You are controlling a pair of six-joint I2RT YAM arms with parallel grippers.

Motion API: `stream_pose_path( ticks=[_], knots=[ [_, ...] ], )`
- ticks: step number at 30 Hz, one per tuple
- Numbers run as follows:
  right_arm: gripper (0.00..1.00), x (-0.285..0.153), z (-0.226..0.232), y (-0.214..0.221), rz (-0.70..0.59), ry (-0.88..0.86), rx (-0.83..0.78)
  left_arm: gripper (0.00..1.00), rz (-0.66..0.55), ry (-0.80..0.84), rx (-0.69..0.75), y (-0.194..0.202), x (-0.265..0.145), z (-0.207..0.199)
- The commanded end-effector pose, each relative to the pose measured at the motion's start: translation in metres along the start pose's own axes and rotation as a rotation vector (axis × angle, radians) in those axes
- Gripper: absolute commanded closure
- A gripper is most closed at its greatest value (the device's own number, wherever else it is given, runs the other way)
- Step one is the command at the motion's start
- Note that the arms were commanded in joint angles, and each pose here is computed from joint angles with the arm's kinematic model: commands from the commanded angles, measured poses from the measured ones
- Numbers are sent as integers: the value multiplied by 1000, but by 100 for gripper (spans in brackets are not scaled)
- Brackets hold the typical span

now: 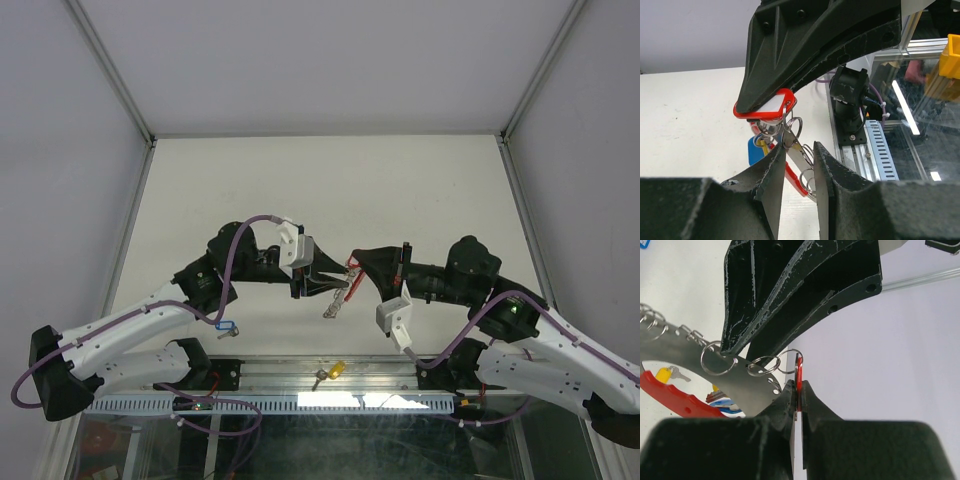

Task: Put the keys on the keyring

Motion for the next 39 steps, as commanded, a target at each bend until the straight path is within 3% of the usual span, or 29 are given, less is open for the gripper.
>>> stream_pose_path(
  ticks=[1, 19, 28, 39],
  knots=[
    [100, -9, -34, -26, -89, 121, -58, 73, -73, 26, 63, -26, 1, 4],
    [100, -10, -32, -28, -93, 99, -62, 66, -103, 111, 71, -32, 1, -4],
    [100, -11, -30, -30, -104, 82, -59, 79, -71, 76, 74, -29, 2, 1],
    [100, -5, -26, -28, -112, 56, -49, 83, -52, 70, 70, -25, 5, 4]
  ],
)
Point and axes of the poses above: each gripper's point midway between its finger pads, its own x axis out along the fingers, its own z axis along the line the jaws close on, y = z × x, the point moved 6 cm from there along -x, back along the fingers, and after that the axes turned 14 degrees about x, right-handed, at the moved point
